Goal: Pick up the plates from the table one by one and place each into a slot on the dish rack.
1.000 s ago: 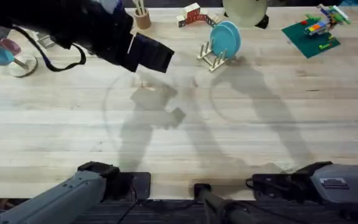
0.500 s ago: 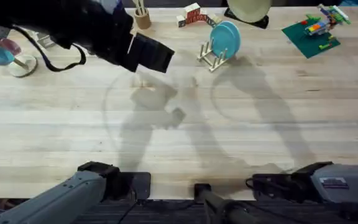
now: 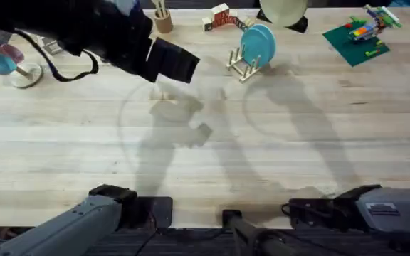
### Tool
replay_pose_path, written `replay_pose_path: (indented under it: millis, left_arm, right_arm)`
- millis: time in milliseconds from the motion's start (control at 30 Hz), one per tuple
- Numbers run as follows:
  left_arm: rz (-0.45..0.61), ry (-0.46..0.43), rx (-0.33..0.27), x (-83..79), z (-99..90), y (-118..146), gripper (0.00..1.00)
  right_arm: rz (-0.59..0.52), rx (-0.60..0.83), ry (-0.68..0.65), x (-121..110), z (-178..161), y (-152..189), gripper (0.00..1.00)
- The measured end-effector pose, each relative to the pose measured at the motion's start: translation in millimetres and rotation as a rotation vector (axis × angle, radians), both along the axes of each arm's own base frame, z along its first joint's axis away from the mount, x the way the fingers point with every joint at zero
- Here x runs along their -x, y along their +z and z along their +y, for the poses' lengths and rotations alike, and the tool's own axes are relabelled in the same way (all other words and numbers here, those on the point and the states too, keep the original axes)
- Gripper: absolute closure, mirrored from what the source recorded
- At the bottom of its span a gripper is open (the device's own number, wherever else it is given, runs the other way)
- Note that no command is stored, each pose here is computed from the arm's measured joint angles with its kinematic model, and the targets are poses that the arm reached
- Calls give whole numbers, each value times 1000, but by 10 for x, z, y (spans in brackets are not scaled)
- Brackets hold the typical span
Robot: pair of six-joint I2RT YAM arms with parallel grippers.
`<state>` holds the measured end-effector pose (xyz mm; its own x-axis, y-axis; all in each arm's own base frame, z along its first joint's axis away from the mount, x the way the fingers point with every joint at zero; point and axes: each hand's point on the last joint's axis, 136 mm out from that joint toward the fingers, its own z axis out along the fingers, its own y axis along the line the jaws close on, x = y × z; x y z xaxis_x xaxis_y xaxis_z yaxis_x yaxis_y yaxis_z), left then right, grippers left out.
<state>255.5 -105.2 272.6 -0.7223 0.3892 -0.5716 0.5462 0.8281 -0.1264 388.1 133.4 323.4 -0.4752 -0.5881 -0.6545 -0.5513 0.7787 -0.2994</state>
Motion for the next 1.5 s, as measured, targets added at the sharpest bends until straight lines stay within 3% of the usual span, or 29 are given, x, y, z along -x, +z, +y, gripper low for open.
replay_pose_path:
  millis: [667, 1100, 1500]
  left_arm:
    - [0, 0, 0, 0, 1, 0, 6]
    - [-1, 1, -2, -2, 3, -1, 7]
    - [0, 1, -2, -1, 3, -1, 7]
  right_arm:
    - [50, -119, -140, -186, 47, -144, 972]
    - [96, -10, 83, -200, 230, -405, 972]
    - [134, 45, 165, -221, 281, -604, 973]
